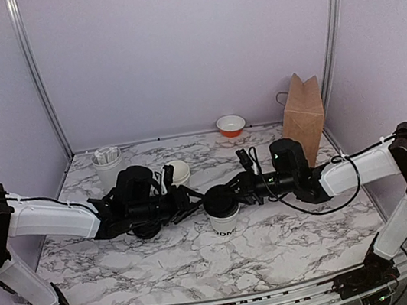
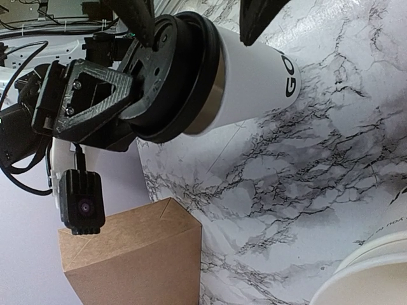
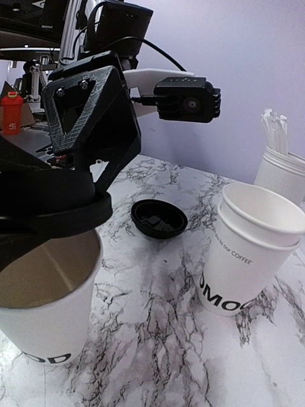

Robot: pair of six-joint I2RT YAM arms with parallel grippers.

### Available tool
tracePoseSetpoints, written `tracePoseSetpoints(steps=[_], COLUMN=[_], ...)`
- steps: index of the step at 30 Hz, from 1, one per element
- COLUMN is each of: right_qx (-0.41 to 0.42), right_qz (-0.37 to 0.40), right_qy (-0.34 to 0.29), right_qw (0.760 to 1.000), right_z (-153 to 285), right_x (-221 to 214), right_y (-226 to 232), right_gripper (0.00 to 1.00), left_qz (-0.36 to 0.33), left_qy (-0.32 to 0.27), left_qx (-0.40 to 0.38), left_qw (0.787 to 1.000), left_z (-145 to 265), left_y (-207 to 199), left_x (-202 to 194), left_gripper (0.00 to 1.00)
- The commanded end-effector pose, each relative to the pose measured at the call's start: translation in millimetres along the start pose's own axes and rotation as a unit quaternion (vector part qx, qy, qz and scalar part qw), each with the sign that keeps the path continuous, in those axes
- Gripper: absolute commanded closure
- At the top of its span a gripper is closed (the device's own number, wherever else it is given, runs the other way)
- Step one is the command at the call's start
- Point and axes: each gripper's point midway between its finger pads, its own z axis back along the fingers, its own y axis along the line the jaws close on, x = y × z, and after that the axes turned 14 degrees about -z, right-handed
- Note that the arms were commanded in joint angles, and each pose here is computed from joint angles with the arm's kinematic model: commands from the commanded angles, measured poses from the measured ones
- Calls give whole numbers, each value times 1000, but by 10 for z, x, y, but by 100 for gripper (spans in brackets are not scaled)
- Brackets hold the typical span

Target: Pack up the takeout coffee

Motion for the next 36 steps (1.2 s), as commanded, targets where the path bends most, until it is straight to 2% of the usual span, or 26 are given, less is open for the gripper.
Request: tracePoseSetpoints(steps=[1, 36], right_qx=[7, 1], right_qz=[13, -15], right_qy=[-10, -9], right_qw=[1000, 1000], right_z=[-12, 18], right_x=[53, 63], right_y=[113, 87], right_gripper=[80, 80], left_qz=[-8, -13], left_qy=[1, 11], left_qx=[7, 14], left_qw=[1000, 1000], left_z=[-42, -83], left_y=[-12, -6], left_x=[15, -20], left_gripper=[53, 53])
